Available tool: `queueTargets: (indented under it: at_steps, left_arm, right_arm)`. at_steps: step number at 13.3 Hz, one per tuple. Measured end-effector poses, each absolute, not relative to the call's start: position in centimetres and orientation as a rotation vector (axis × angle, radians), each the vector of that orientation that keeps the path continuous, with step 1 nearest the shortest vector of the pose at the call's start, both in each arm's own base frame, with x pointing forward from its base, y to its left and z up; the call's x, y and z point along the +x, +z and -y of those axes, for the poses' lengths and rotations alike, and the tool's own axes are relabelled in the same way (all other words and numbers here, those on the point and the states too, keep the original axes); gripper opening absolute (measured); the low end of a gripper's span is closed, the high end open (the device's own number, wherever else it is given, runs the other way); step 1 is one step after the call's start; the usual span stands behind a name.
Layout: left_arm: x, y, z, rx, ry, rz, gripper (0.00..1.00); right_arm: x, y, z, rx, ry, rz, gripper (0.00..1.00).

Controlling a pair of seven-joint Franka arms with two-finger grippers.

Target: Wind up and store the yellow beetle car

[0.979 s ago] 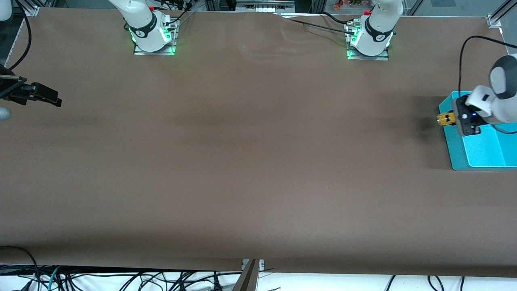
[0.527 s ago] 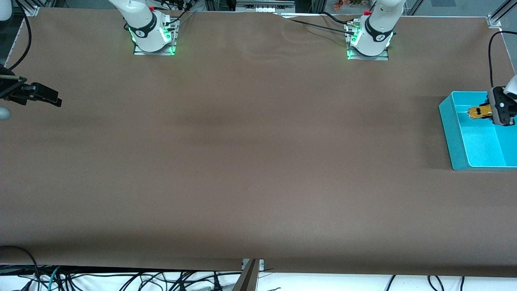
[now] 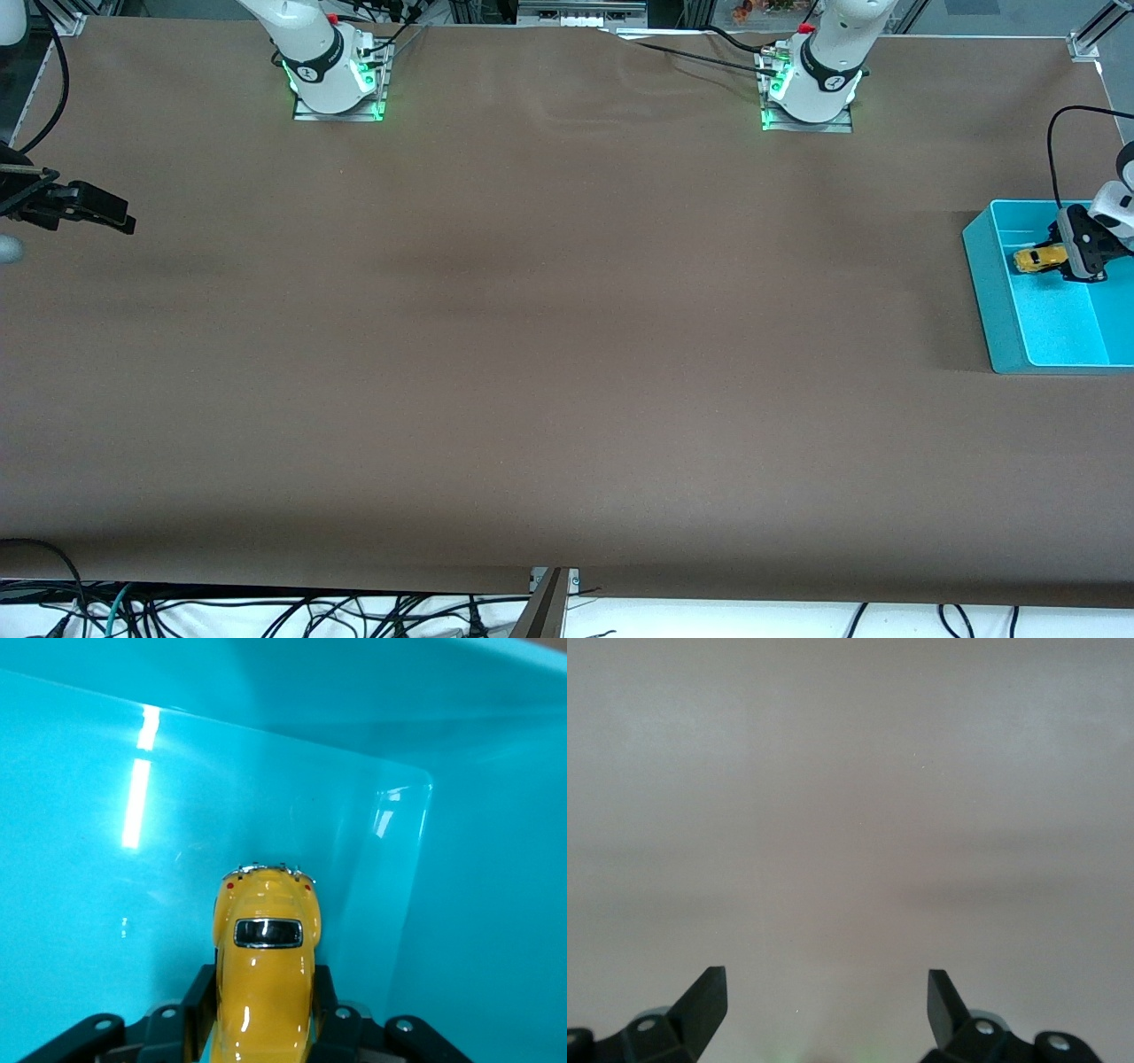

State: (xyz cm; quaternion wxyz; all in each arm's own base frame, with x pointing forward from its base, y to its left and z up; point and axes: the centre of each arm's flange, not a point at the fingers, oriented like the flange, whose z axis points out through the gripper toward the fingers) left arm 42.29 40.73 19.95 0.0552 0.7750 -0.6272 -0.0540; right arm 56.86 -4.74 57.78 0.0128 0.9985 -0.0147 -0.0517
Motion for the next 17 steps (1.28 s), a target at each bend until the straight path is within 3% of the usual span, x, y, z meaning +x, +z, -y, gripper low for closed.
queueTargets:
  at_steps: [4,5,10,13,17]
  left_arm:
    - [44.1,23.4,-40.9,2.388,-0.156,1.943,0.95]
    - [45.1,26.0,-40.1,2.408,-0.170,1.921,1.00]
    - [52.2,44.0,-28.8,2.547,-0.362,1.611,1.00]
    - [55.6,50.9,-19.4,2.690,-0.412,1.389,1.00]
    - [57.3,56.5,-6.0,2.876,-0.354,1.107,1.00]
  right_arm:
    - [56.9,57.8,4.7,3.112,-0.161,0.046,1.00]
    - [56.9,57.8,4.7,3.112,-0.161,0.046,1.00]
    - [56.9,57.8,4.8,3.112,-0.161,0.046,1.00]
    - [56.9,57.8,4.8,3.111,-0.161,0.047,1.00]
    - [56.9,57.8,4.8,3.111,-0.161,0.048,1.00]
